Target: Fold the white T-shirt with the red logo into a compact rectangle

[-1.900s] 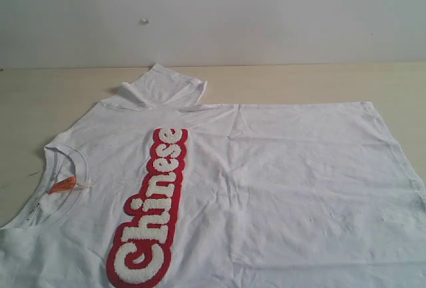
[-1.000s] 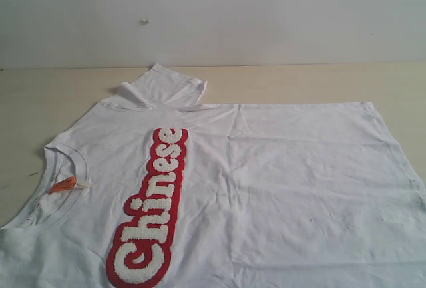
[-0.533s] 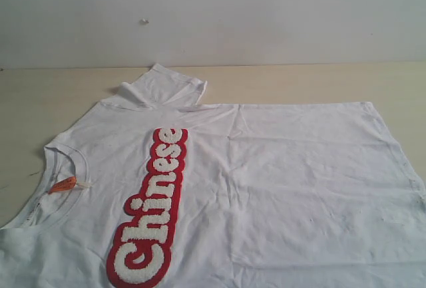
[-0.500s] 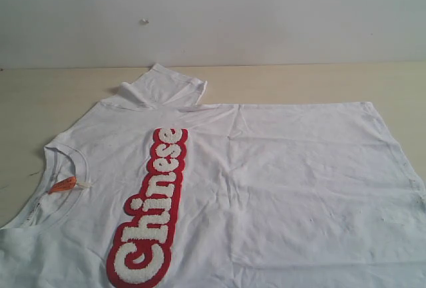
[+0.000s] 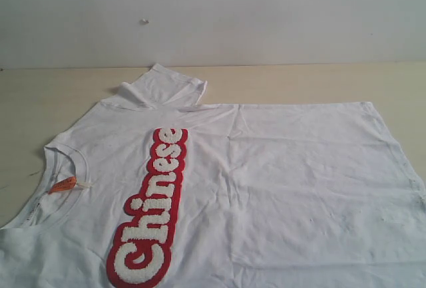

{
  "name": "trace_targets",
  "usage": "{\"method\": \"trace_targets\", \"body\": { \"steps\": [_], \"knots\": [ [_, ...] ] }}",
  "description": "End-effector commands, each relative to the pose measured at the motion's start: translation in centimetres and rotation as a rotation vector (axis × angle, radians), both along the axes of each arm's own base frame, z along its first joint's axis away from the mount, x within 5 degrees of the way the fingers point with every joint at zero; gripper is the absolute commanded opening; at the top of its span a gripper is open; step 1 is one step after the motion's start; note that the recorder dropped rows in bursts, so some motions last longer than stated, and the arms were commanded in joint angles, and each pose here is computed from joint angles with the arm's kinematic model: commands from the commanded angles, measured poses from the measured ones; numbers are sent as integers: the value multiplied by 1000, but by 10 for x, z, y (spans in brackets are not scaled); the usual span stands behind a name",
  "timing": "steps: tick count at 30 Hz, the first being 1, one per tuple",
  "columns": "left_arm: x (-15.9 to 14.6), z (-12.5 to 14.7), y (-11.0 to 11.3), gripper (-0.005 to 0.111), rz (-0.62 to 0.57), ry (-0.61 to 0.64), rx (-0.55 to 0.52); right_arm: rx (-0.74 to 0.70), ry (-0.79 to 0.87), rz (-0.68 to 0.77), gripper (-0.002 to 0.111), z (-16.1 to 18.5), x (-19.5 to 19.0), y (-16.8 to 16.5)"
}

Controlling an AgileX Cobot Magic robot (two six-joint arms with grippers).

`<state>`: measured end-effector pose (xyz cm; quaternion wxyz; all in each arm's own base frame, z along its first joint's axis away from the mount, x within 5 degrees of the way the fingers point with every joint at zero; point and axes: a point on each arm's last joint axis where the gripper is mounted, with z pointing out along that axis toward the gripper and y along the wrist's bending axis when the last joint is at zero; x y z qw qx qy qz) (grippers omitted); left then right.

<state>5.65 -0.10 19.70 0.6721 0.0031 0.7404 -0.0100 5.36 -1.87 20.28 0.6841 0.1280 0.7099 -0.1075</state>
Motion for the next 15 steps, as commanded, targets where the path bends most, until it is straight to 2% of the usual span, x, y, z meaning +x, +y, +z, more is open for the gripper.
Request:
{"method": "trace_targets", "body": {
  "steps": [1, 8, 13, 15],
  "knots": [
    [0, 11, 0, 36, -1, -127, -23, -49, -109, -3, 0, 10, -1, 0],
    [-2, 28, 0, 36, -5, -311, -17, -16, -356, -7, 0, 29, -5, 0],
    [-3, 31, 0, 36, -6, -352, -20, 159, -495, 4, 0, 35, -8, -2],
    [-3, 32, 0, 36, -9, -360, -61, 225, -518, 16, 0, 35, -8, -2]
  ]
}}
